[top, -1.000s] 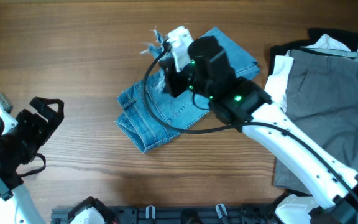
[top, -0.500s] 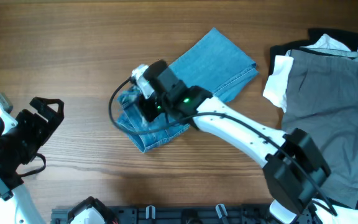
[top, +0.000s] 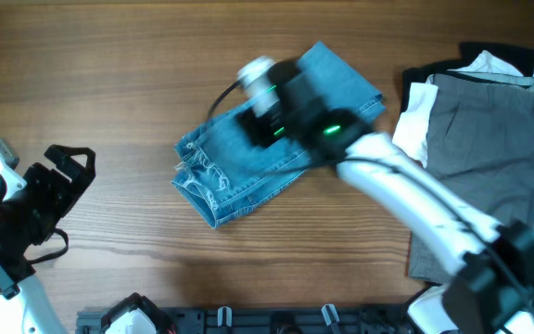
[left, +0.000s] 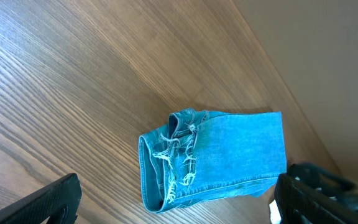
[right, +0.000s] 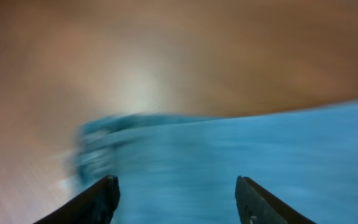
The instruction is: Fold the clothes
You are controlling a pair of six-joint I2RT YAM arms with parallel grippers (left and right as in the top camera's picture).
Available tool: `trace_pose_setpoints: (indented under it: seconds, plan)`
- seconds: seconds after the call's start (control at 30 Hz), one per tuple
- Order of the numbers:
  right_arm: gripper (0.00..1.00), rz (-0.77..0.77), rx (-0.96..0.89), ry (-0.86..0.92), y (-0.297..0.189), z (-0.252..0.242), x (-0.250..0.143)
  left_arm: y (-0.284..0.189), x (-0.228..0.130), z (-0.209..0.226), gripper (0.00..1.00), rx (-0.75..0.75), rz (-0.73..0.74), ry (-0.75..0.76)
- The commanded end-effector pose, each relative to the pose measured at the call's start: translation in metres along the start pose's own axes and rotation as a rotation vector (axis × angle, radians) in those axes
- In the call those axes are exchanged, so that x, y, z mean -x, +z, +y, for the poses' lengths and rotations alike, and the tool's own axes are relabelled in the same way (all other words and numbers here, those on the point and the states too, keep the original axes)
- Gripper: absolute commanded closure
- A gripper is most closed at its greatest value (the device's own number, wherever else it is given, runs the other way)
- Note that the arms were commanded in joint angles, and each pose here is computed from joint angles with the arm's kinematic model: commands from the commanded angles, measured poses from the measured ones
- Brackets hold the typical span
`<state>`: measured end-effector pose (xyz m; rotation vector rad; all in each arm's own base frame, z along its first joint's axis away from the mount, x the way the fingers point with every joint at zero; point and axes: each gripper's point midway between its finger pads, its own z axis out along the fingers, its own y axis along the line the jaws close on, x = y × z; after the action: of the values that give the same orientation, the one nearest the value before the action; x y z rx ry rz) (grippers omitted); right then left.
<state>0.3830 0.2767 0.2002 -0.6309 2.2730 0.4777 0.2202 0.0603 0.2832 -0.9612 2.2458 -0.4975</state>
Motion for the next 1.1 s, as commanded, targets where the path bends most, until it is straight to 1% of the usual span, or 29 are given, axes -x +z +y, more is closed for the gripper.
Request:
trace_pose_setpoints:
  seconds: [0.0, 0.1, 0.13, 0.17, 0.33, 0.37, 0.47, 0.6, 0.73, 0.87, 1.0, 1.07]
  plan:
    - [0.41, 0.003, -0.220, 0.166, -0.018, -0.104, -0.004, -0.002, 0.002, -0.003, 0.00, -0.004, -0.008, 0.030]
    - [0.40, 0.040, -0.315, 0.277, -0.022, -0.167, -0.024, -0.002, 0.002, -0.003, 0.00, -0.004, -0.008, 0.030]
    - [0.32, 0.066, -0.348, 0.324, -0.022, -0.196, -0.038, -0.002, 0.002, -0.003, 0.00, -0.004, -0.008, 0.030]
    - [0.30, 0.085, -0.350, 0.341, -0.020, -0.212, -0.048, -0.002, 0.002, -0.003, 0.00, -0.004, -0.008, 0.030]
    - [0.21, 0.158, -0.278, 0.424, -0.008, -0.264, -0.094, -0.002, 0.002, -0.003, 0.00, -0.004, -0.008, 0.030]
    - [0.20, 0.158, -0.234, 0.442, -0.004, -0.273, -0.103, -0.002, 0.002, -0.003, 0.00, -0.004, -0.008, 0.030]
    - [0.17, 0.134, -0.102, 0.445, 0.006, -0.282, -0.117, -0.002, 0.002, -0.003, 0.00, -0.004, -0.008, 0.030]
    - [0.14, 0.143, -0.046, 0.441, 0.018, -0.289, -0.134, -0.002, 0.002, -0.003, 0.00, -0.004, -0.008, 0.030]
    - [0.12, 0.150, 0.072, 0.414, 0.035, -0.270, -0.141, -0.002, 0.002, -0.003, 0.00, -0.004, -0.008, 0.030]
    - [0.12, 0.170, 0.101, 0.398, 0.049, -0.258, -0.145, -0.002, 0.002, -0.003, 0.00, -0.004, -0.008, 0.030]
    - [0.12, 0.204, 0.092, 0.403, 0.060, -0.252, -0.151, -0.002, 0.002, -0.003, 0.00, -0.004, -0.008, 0.030]
    - [0.15, 0.216, 0.099, 0.399, 0.065, -0.248, -0.154, -0.002, 0.002, -0.003, 0.00, -0.004, -0.008, 0.030]
